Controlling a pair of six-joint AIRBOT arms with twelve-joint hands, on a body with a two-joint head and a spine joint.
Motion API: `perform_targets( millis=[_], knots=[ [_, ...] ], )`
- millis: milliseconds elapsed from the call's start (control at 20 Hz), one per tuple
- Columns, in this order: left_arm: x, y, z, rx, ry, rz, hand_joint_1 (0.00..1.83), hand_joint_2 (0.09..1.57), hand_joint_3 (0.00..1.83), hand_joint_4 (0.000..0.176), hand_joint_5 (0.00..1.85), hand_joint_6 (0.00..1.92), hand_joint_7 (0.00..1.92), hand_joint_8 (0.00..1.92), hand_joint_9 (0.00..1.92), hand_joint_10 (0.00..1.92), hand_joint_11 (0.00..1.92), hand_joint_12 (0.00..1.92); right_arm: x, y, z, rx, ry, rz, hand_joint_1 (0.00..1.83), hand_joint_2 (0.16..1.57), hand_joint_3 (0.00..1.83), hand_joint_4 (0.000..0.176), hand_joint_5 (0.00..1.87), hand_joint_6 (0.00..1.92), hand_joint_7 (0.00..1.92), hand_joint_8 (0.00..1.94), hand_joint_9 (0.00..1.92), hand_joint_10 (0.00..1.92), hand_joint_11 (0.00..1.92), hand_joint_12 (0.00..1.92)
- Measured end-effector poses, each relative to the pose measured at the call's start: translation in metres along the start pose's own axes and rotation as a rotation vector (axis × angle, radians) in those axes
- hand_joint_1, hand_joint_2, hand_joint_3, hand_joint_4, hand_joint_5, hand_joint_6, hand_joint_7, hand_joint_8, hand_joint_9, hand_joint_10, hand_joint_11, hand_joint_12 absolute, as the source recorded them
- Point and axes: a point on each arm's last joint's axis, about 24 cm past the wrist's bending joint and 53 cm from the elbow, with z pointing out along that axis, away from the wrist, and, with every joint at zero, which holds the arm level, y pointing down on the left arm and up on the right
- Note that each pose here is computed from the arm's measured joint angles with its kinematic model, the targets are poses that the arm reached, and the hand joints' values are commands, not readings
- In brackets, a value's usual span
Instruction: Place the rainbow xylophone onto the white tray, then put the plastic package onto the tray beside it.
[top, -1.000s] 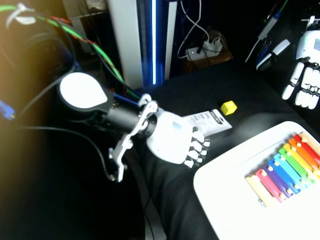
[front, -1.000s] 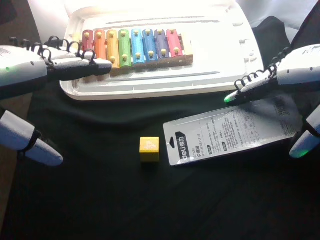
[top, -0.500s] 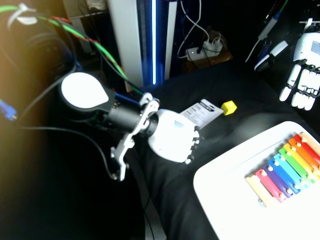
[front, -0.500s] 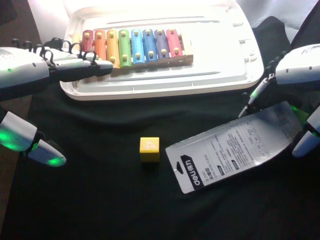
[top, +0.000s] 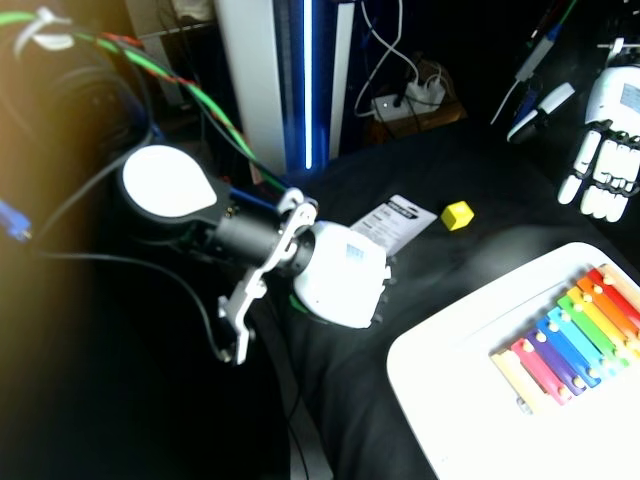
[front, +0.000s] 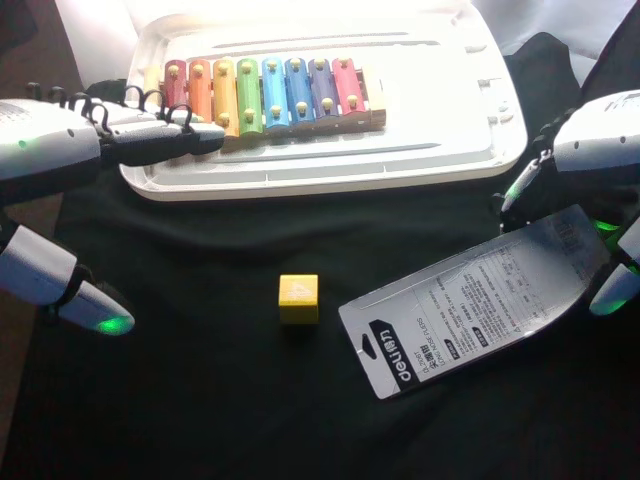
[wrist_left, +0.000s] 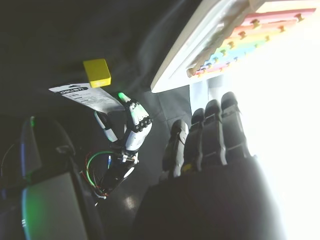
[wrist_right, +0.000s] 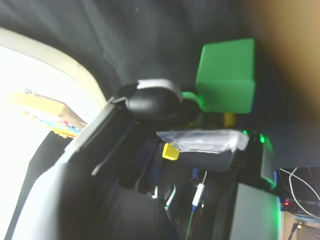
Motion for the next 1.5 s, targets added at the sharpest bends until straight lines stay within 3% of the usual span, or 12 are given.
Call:
perform_targets(
  millis=[100, 200, 350, 550, 600, 650, 700, 1000, 1200, 1250, 1350, 1500],
  knots=[
    [0.0, 0.0, 0.0, 0.001, 0.0, 0.0, 0.87, 0.76, 0.0, 0.103, 0.0, 0.0, 0.0, 0.0, 0.0, 0.0, 0.0, 0.0, 0.0, 0.0, 0.0, 0.0, -0.002, 0.003, 1.25, 1.14, 0.0, 0.0, 0.91, 1.06, 0.95, 1.08, 1.16, 1.14, 1.1, 1.56],
    [0.0, 0.0, 0.0, 0.001, -0.001, -0.002, 0.87, 0.77, 0.0, 0.097, 0.0, 0.0, 0.0, 0.0, 0.0, 0.0, 0.01, 0.0, -0.005, 0.003, -0.001, -0.014, -0.022, 0.031, 1.17, 1.13, 0.0, 0.0, 0.95, 1.01, 0.99, 1.42, 1.15, 1.65, 1.19, 1.85],
    [0.003, 0.001, 0.0, -0.003, 0.006, -0.004, 0.88, 0.77, 0.0, 0.091, 0.0, 0.0, 0.0, 0.0, 0.0, 0.0, 0.0, 0.0, -0.021, 0.006, -0.007, -0.033, -0.081, 0.041, 1.17, 1.12, 0.0, 0.0, 0.97, 0.98, 1.27, 0.74, 1.38, 1.05, 1.29, 1.52],
    [0.003, 0.002, -0.001, -0.006, 0.004, -0.013, 0.87, 0.78, 0.0, 0.113, 0.0, 0.0, 0.0, 0.0, 0.0, 0.0, 0.0, 0.0, -0.049, 0.014, -0.017, -0.046, -0.159, 0.015, 1.27, 1.11, 0.0, 0.0, 0.88, 0.89, 1.12, 0.97, 1.5, 0.42, 1.31, 1.09],
    [0.004, 0.003, -0.001, -0.006, 0.005, -0.021, 0.86, 0.77, 0.0, 0.109, 0.0, 0.0, 0.0, 0.0, 0.0, 0.0, 0.01, 0.0, -0.06, 0.019, -0.021, -0.058, -0.186, 0.013, 1.19, 1.11, 0.0, 0.0, 0.96, 0.94, 1.26, 0.64, 1.57, 0.35, 1.32, 1.19],
    [0.005, 0.004, -0.001, -0.008, 0.008, -0.021, 0.86, 0.77, 0.0, 0.109, 0.0, 0.0, 0.0, 0.0, 0.0, 0.0, 0.01, 0.0, -0.068, 0.024, -0.023, -0.07, -0.205, 0.006, 1.19, 1.11, 0.0, 0.0, 0.96, 0.94, 1.26, 0.64, 1.57, 0.35, 1.32, 1.19],
    [0.008, 0.005, -0.002, -0.011, 0.013, -0.022, 0.88, 0.77, 0.0, 0.121, 0.0, 0.0, 0.0, 0.0, 0.0, 0.0, 0.0, 0.0, -0.075, 0.029, -0.025, -0.08, -0.221, 0.0, 1.18, 1.08, 0.0, 0.0, 1.05, 0.84, 1.28, 1.13, 1.41, 1.27, 1.34, 1.68],
    [0.008, 0.006, -0.002, -0.014, 0.012, -0.027, 0.87, 0.78, 0.0, 0.097, 0.0, 0.0, 0.0, 0.0, 0.0, 0.0, 0.0, 0.0, -0.102, 0.048, -0.036, -0.118, -0.285, -0.047, 1.17, 1.1, 0.0, 0.0, 1.01, 0.92, 1.27, 0.6, 1.34, 0.93, 1.24, 1.53],
    [0.008, 0.005, -0.001, -0.012, 0.011, -0.033, 0.86, 0.77, 0.0, 0.121, 0.0, 0.0, 0.0, 0.0, 0.0, 0.0, 0.0, 0.0, -0.13, 0.063, -0.048, -0.135, -0.359, -0.086, 1.27, 1.12, 0.0, 0.0, 0.97, 0.68, 1.03, 1.16, 1.3, 0.89, 1.17, 1.5],
    [0.008, 0.006, -0.001, -0.01, 0.009, -0.033, 0.85, 0.77, 0.0, 0.119, 0.0, 0.0, 0.0, 0.0, 0.0, 0.0, 0.0, 0.0, -0.136, 0.065, -0.05, -0.134, -0.378, -0.093, 1.18, 1.09, 0.0, 0.0, 1.03, 0.87, 1.23, 0.84, 1.34, 1.13, 1.25, 1.6],
    [0.009, 0.004, 0.0, -0.005, 0.009, -0.035, 0.83, 0.76, 0.0, 0.105, 0.0, 0.0, 0.02, 0.01, 0.02, 0.01, 0.04, 0.01, -0.144, 0.063, -0.052, -0.125, -0.396, -0.097, 1.17, 1.1, 0.0, 0.0, 1.01, 0.91, 1.32, 0.32, 1.39, 0.65, 1.2, 1.4],
    [0.008, 0.005, 0.001, -0.003, 0.005, -0.034, 0.81, 0.77, 0.0, 0.117, 0.0, 0.0, 0.0, 0.0, 0.01, 0.0, 0.02, 0.01, -0.169, 0.059, -0.061, -0.104, -0.457, -0.106, 1.18, 1.1, 0.0, 0.0, 1.02, 0.9, 1.45, 0.09, 1.45, 0.59, 1.22, 1.42]
  ],
)
